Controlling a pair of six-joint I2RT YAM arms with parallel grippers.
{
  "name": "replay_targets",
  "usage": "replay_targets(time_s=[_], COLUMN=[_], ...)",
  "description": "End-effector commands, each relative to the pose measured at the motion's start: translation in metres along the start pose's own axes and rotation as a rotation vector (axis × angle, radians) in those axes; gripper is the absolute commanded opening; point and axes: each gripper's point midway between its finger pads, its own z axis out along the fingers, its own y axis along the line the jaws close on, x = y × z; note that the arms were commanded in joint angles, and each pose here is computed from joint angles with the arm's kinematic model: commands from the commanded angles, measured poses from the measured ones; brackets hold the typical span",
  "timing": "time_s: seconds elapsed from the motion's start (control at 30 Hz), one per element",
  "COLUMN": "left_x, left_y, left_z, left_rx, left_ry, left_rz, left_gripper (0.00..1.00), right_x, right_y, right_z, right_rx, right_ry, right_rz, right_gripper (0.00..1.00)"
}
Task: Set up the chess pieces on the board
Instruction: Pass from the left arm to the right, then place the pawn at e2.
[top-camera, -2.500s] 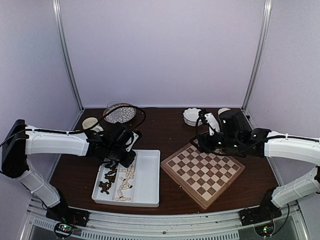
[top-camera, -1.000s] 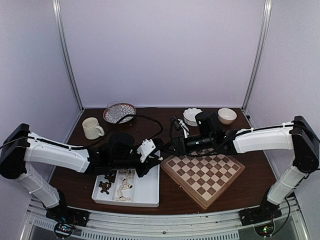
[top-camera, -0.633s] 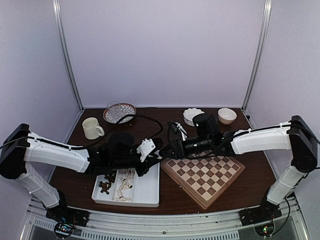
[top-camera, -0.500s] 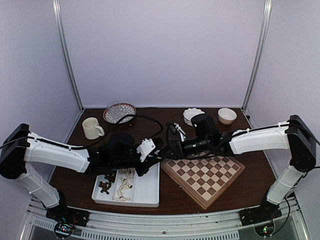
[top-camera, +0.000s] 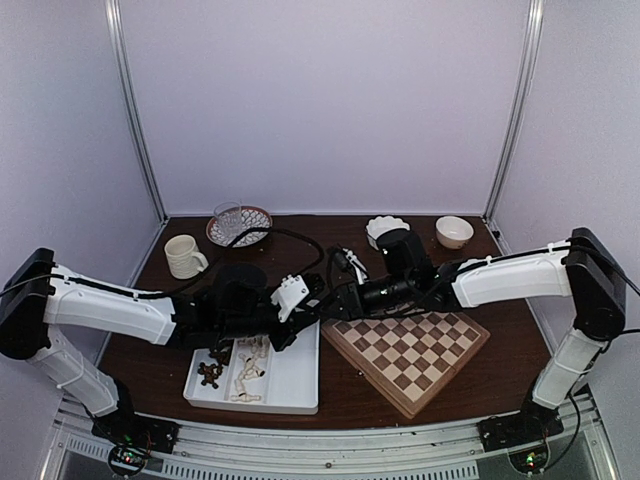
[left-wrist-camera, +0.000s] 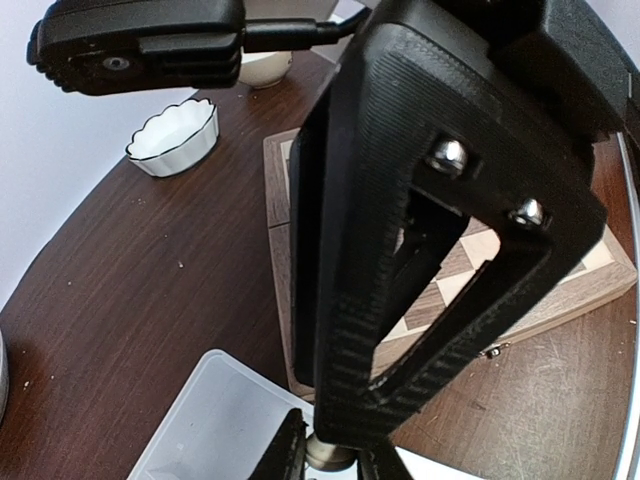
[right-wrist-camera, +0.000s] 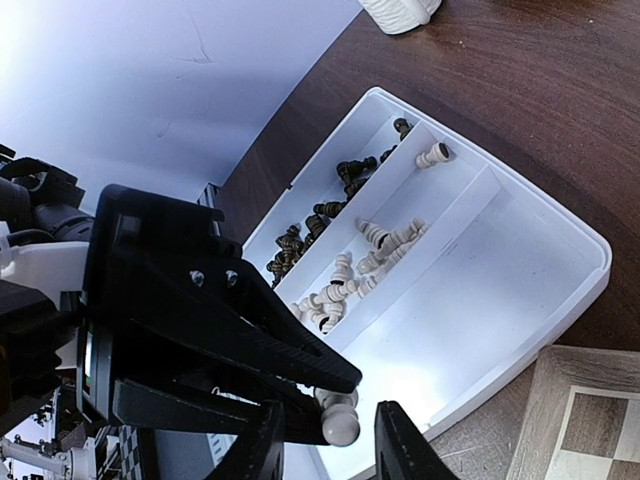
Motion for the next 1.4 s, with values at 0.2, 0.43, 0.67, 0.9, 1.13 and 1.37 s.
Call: replay_targets(time_s=[0.2, 0.43, 0.67, 0.9, 1.13, 1.37], left_x=[-0.023, -0.022, -0.023, -0.027, -0.031, -0.027], left_y=[0.004, 0.007, 0.008, 0.012, 0.036, 0.08], left_z=[-0.01, -0.011, -0.014, -0.021, -0.041, -0.077], left_rx=[-0.017, -0.034, -0.043, -0.061, -0.194, -0.45], left_ry=[-0.078, -0.081, -0.09, -0.102, -0.118, -0.119], left_rz=[0.012, 0.006, 0.002, -0.004, -0.043, -0.144], left_gripper=[0.18, 0.2, 0.25, 0.38, 0.41, 0.45], right_x=[-0.001, -0.003, -0.006, -0.014, -0.018, -0.016], right_y=[0.006, 0.004, -0.003, -0.028, -0.062, -0.092], right_z=[0.007, 0.006, 0.001, -0.022, -0.056, -0.091], right_rx=[-0.042, -0.034, 0.016, 0.225, 0.495, 0.727], right_ry=[0.006, -0.007, -0.03, -0.067, -0.093, -0.082], right_rz=[0.019, 0.031, 0.024, -0.043, -0.086, -0.105], right_gripper=[0.24, 0.15, 0.11, 0.09, 0.09, 0.08])
